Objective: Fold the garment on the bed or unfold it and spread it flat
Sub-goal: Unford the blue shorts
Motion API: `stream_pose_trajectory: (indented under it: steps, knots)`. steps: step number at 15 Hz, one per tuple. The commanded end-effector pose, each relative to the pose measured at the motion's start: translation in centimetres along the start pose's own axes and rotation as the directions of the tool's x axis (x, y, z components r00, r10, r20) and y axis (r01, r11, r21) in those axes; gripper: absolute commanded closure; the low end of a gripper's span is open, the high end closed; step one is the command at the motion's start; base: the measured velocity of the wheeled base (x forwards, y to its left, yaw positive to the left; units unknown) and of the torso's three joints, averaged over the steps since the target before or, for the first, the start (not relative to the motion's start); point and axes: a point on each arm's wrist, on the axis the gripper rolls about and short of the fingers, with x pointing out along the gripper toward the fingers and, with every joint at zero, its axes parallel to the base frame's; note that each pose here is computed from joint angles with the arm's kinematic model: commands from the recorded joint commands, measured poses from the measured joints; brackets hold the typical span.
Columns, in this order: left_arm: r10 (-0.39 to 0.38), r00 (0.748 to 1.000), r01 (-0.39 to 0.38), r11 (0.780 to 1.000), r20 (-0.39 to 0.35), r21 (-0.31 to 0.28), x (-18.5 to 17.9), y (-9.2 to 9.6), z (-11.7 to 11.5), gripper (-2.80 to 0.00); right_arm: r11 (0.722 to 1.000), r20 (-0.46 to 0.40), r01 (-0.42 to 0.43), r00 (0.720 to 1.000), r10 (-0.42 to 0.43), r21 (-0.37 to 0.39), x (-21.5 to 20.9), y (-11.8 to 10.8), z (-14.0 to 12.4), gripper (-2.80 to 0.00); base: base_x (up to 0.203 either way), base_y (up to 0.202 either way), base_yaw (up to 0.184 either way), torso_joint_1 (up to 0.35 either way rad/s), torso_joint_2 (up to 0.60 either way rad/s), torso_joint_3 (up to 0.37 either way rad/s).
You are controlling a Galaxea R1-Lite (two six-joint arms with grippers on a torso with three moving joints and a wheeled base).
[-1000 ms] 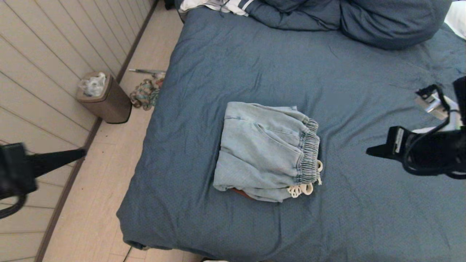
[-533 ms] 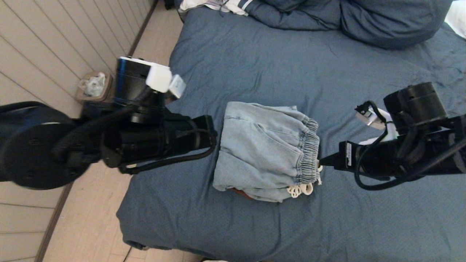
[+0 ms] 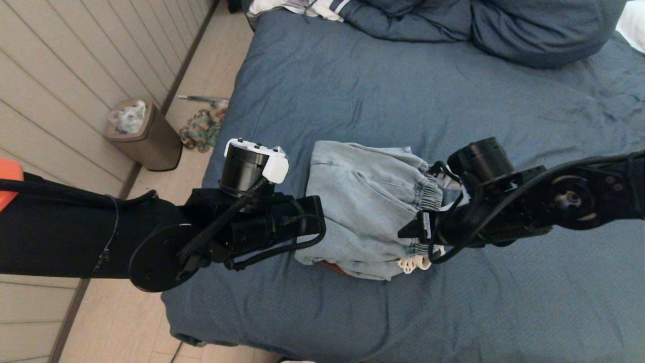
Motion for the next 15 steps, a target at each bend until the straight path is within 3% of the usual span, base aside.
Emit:
stream_pose_trajectory:
  steps: [1, 5, 6, 15]
  knots:
    - [-0.001, 1.000, 0.001, 1.000, 0.001, -0.008, -0.5, 0.1, 0.0, 0.00, 1.000, 0.013, 0.019, 1.000, -0.019, 0.001, 1.6, 0.0, 0.7, -2.80, 0.000, 0.000, 0.000, 0.000, 0.00, 0.000]
    - [-0.004, 1.000, 0.004, 1.000, -0.009, -0.009, -0.6, 0.1, -0.3, 0.00, 0.999, 0.061, 0.048, 0.997, -0.046, -0.022, 1.6, -0.5, 2.1, -2.80, 0.000, 0.000, 0.000, 0.000, 0.00, 0.000]
    - [-0.005, 1.000, 0.004, 1.000, -0.011, -0.008, -0.6, 0.0, -0.4, 0.00, 0.998, 0.061, 0.046, 0.997, -0.044, -0.032, 1.8, -0.3, 2.2, 0.00, 0.000, 0.000, 0.000, 0.000, 0.00, 0.000]
    - [0.002, 1.000, -0.002, 1.000, -0.019, -0.006, -0.4, 0.3, -0.7, 0.00, 0.988, 0.201, -0.097, 0.972, 0.121, -0.122, -2.3, 4.8, 3.7, 0.00, 0.000, 0.000, 0.000, 0.000, 0.00, 0.000]
